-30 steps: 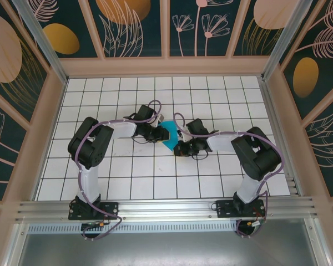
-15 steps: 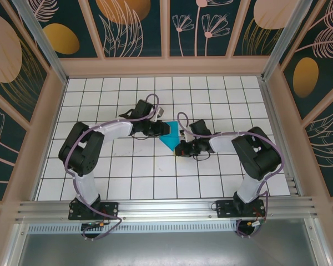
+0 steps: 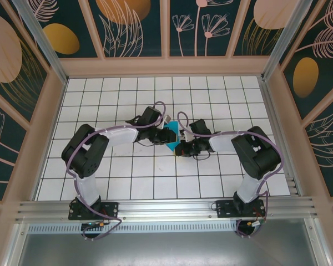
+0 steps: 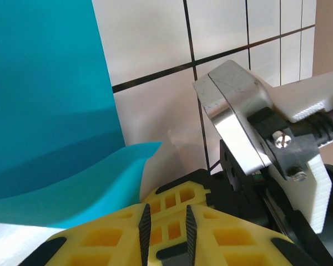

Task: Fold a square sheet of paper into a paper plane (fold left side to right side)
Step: Third fold the triangle at the center of the table.

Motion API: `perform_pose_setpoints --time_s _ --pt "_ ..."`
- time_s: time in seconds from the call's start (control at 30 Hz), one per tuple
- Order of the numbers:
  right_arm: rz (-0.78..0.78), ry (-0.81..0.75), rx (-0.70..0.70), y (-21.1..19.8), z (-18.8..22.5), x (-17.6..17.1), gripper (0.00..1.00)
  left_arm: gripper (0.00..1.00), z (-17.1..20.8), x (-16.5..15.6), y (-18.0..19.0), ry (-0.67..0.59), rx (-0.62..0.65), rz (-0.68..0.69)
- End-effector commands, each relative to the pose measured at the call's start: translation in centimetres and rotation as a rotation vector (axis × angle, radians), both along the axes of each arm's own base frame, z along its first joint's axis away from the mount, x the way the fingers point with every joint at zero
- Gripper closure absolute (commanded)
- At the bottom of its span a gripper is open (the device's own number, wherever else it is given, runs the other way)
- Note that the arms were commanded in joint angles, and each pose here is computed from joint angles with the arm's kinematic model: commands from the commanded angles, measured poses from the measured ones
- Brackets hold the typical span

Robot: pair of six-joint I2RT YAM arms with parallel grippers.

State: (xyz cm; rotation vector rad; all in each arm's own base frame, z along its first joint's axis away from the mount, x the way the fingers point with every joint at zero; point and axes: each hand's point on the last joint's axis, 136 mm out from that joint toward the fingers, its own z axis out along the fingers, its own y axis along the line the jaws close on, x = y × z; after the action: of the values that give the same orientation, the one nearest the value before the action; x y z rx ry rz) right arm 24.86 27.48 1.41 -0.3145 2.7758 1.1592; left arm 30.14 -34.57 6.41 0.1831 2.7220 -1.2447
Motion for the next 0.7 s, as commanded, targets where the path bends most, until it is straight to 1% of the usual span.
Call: perform_pose_setpoints --time_s 0.0,0.5,0.67 --pt "-0.041 0.162 -0.202 -3.7 -4.9 -3.0 1.00 0.74 -1.2 -0.5 -0.5 0.035 -0.012 0.000" --pt "-0.045 0.165 -0.235 -4.0 -5.1 -2.9 1.00 0.74 -5.0 -1.4 0.5 0.090 0.040 0.023" --pt "-0.048 0.170 -0.255 -4.3 -5.2 -3.0 1.00 0.74 -6.0 -1.4 1.3 0.082 0.096 0.032"
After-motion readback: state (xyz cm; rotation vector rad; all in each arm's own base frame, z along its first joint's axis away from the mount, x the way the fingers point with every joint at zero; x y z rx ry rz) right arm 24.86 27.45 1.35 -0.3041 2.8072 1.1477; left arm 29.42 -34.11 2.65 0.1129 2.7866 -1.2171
